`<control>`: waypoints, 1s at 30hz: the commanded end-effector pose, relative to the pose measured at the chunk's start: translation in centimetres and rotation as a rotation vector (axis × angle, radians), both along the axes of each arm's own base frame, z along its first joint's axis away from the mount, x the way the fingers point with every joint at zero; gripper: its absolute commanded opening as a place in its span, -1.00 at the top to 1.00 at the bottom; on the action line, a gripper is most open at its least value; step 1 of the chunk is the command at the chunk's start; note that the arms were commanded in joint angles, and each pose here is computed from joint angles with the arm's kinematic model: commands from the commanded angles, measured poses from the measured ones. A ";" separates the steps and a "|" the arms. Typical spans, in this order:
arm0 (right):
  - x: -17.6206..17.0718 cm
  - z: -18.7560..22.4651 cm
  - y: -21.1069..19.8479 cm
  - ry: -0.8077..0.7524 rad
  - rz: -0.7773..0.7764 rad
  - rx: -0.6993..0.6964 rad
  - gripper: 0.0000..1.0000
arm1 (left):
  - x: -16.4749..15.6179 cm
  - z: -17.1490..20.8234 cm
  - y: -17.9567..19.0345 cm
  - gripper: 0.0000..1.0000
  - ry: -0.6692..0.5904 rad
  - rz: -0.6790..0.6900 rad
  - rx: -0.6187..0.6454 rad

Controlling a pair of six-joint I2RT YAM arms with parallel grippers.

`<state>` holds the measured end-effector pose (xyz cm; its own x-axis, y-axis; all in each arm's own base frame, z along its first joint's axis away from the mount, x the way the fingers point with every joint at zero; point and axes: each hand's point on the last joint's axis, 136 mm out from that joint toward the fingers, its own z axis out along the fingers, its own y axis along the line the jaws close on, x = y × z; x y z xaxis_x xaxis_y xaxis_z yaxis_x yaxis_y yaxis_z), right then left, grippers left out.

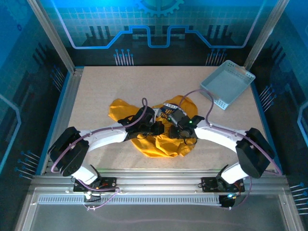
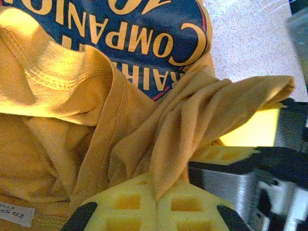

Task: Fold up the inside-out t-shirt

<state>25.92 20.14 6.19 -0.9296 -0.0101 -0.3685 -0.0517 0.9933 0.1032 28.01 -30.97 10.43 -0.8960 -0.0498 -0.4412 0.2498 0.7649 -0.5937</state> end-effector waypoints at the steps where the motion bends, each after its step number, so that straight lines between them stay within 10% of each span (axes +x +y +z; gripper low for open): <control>1: 1.5 0.3 0.5 -0.043 -0.018 -0.033 0.05 | 0.2 -0.6 0.5 1.00 0.011 0.022 0.009; 8: 1.3 2.7 -1.1 -0.124 -0.005 -0.074 1.00 | 0.9 -1.2 2.2 1.00 0.015 0.091 0.056; 19: -2.9 8.1 -2.2 -0.255 0.072 0.202 1.00 | 1.9 -3.7 4.4 0.98 0.072 0.146 0.177; 30: -4.5 5.4 -3.5 -0.226 0.056 0.246 1.00 | 0.4 1.5 3.1 -0.16 -0.184 -0.018 0.317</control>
